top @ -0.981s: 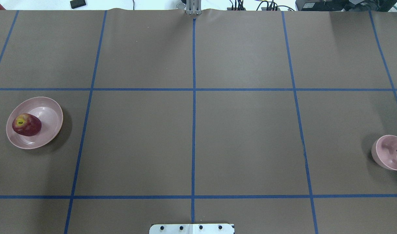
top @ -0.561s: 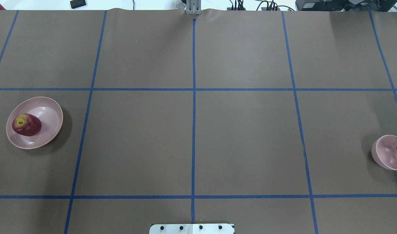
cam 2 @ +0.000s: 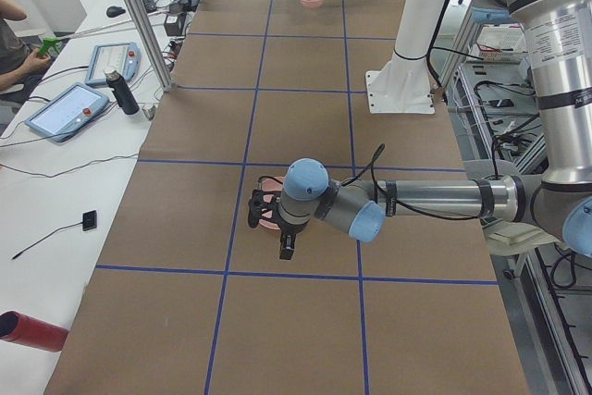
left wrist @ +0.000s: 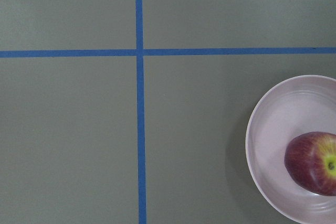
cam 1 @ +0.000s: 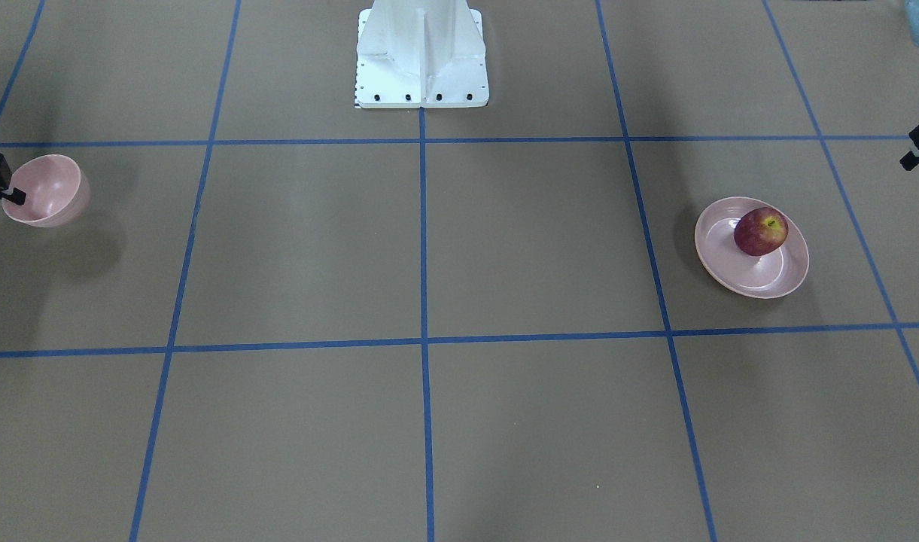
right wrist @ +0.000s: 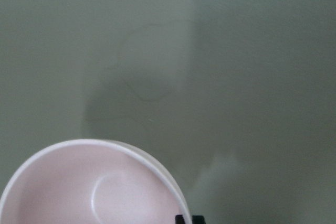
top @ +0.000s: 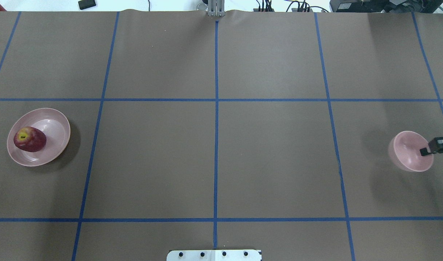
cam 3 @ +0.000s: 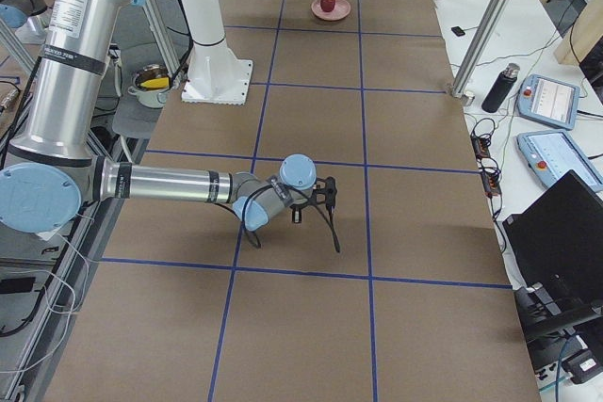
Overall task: Move apple from plate to bowl
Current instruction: 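Slide the pink bowl with the right gripper to the table center, release, then lower the left gripper onto the red apple on the plate while the right gripper withdraws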
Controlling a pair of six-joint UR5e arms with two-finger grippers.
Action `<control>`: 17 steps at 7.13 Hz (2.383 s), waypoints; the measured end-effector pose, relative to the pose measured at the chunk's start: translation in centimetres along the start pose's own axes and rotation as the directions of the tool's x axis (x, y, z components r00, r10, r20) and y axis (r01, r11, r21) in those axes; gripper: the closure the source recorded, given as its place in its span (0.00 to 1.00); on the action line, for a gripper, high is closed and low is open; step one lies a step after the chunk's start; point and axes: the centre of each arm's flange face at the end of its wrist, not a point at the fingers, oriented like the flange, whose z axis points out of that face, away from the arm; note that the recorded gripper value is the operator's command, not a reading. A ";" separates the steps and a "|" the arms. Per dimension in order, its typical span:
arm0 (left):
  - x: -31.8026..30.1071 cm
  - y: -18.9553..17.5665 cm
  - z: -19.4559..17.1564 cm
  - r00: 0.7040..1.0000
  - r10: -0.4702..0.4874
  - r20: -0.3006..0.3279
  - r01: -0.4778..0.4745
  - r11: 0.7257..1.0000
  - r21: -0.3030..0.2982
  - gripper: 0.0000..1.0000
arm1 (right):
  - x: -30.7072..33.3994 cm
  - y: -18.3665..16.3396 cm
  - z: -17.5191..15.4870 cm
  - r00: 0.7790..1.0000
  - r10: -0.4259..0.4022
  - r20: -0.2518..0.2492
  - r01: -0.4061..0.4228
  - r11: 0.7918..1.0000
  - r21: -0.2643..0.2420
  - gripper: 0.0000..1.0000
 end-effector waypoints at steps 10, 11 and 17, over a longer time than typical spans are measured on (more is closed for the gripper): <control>-1.1 -0.9 1.4 1.000 -0.012 0.003 0.012 1.000 -0.014 0.02 | -54.5 -3.9 17.9 0.975 0.207 -0.082 -0.201 0.977 0.075 1.00; -1.1 -1.0 1.4 1.000 -0.013 0.003 0.013 1.000 -0.014 0.02 | -53.7 -3.9 18.5 0.973 0.211 -0.094 -0.204 0.976 0.073 1.00; 12.5 -6.3 7.7 0.999 -0.015 0.031 0.016 0.999 -0.032 0.02 | -49.9 -3.4 15.5 0.971 0.227 -0.079 -0.222 0.973 0.068 0.00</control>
